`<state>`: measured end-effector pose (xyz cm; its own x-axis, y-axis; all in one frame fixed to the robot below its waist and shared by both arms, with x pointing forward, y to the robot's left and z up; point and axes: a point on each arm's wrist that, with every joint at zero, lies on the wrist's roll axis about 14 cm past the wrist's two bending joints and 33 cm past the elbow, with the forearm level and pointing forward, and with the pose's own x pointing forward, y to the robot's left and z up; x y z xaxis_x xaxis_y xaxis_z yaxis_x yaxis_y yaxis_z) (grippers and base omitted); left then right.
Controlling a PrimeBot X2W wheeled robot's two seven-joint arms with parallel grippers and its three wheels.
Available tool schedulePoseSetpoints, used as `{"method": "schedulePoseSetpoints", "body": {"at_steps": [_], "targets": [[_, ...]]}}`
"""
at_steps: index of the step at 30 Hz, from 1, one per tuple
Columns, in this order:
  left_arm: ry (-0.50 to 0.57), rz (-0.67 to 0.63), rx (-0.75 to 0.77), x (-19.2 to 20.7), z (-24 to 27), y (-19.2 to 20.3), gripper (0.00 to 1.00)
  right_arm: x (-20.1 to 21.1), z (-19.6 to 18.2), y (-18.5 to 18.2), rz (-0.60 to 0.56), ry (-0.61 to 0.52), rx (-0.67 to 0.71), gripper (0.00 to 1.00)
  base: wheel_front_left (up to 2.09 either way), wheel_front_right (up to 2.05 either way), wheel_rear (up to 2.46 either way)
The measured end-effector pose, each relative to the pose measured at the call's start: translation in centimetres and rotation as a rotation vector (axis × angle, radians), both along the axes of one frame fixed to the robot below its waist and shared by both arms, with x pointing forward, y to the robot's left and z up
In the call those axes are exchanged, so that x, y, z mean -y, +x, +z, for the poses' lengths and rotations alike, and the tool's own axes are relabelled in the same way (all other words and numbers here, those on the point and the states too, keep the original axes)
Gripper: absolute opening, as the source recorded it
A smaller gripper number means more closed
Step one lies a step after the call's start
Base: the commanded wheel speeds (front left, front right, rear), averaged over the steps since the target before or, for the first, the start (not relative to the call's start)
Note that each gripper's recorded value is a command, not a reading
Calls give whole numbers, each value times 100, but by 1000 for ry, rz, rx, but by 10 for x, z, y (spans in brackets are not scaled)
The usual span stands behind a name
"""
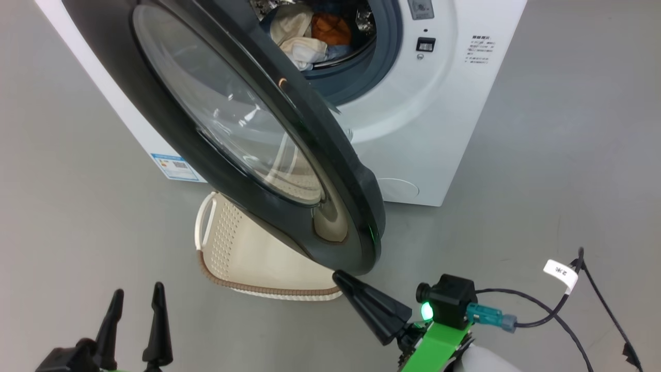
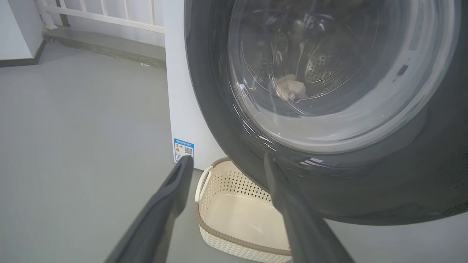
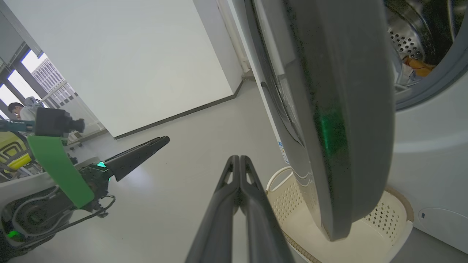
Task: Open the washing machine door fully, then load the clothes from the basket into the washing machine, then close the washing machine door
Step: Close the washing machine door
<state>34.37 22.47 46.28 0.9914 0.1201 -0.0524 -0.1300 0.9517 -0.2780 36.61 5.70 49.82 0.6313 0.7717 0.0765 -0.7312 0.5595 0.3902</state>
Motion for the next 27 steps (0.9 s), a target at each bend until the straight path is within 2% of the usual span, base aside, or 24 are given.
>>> {"method": "schedulePoseSetpoints", "body": {"at_steps": [17,27], "targets": [[-4,1,4,0,-1,17,100,17,-10,42,-105,-1,-24,0,0,0,0],[-1,-11,10,2,-1,34,100,42,-8,81,-213,18,-11,0,0,0,0]]}}
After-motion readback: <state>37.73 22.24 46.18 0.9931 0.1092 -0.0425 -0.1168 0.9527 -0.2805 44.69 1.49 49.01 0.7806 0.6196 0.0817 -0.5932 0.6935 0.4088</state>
